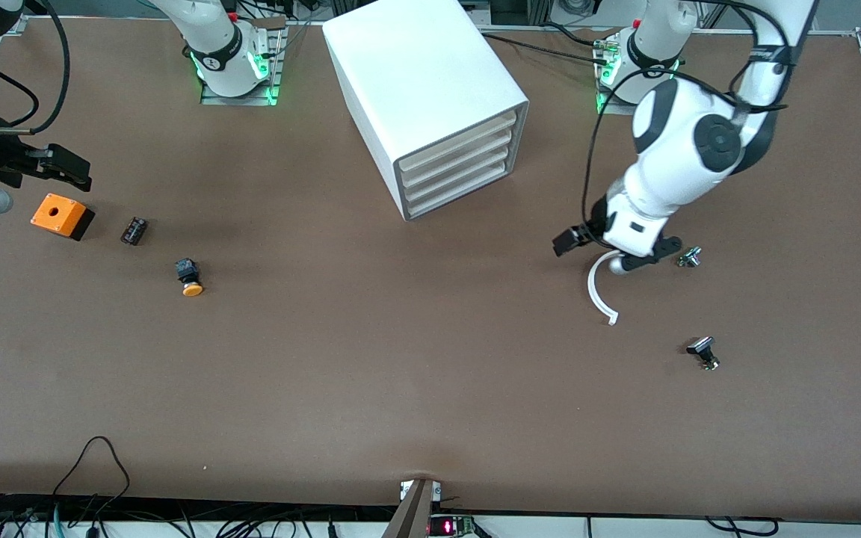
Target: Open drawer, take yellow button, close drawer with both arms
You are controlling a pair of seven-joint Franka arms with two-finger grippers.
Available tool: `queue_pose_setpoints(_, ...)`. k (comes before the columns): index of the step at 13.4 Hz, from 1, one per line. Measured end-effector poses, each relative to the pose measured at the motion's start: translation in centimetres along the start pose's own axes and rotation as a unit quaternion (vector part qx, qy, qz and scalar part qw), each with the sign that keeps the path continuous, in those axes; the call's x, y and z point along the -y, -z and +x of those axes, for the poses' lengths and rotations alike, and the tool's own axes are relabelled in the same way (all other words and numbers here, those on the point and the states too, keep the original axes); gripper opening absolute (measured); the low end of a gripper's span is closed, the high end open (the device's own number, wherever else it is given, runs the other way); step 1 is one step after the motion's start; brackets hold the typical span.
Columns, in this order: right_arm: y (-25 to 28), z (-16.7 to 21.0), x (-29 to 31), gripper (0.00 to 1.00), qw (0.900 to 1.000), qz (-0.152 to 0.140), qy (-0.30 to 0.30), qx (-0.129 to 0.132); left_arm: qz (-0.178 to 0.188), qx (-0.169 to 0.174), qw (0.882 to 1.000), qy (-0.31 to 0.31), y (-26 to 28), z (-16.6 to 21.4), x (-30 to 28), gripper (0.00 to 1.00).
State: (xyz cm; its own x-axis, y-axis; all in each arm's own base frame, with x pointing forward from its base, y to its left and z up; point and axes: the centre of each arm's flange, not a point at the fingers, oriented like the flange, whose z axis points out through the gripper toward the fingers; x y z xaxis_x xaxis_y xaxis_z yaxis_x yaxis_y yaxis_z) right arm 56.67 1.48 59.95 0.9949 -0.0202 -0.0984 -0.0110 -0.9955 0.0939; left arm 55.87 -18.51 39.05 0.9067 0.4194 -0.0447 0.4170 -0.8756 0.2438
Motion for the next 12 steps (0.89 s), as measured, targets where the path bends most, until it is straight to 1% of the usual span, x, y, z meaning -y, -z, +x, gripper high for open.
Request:
queue_pose_setpoints(1,-0.2,0.0,0.0,1.00,1.000,0.002,-0.002,0.004,-0.002,-0.019,1.000,-0.024,2.1,1.3,0.9,1.00)
queue_pose_setpoints(2,-0.2,-0.1,-0.1,1.00,1.000,0.008,-0.006,0.009,0.002,-0.030,0.998,-0.054,4.3,2.3,2.3,1.00)
queue_pose_setpoints(4,-0.1,-0.4,-1.0,1.00,0.999,0.028,-0.018,0.013,0.011,-0.028,0.994,-0.106,9.3,3.5,6.1,1.00)
queue_pose_setpoints(5,0.1,-0.5,-1.5,1.00,0.999,0.032,-0.023,0.011,0.017,-0.026,0.991,-0.132,11.8,3.5,7.8,1.00)
queue_pose_setpoints(7,0.6,-0.6,-2.3,1.00,0.999,0.035,-0.030,0.006,0.045,-0.029,0.982,-0.179,17.2,3.3,10.8,1.00)
queue_pose_setpoints(9,1.0,-0.5,-2.4,1.00,0.999,0.037,-0.032,-0.005,0.063,-0.029,0.975,-0.211,22.7,3.3,12.2,1.00)
queue_pose_setpoints(10,1.1,-0.4,-2.5,1.00,0.999,0.038,-0.032,-0.011,0.078,-0.033,0.970,-0.229,24.3,3.5,12.3,1.00)
queue_pose_setpoints(12,1.4,-0.2,-2.4,1.00,0.999,0.038,-0.032,-0.021,0.101,-0.034,0.963,-0.246,24.7,3.8,11.7,1.00)
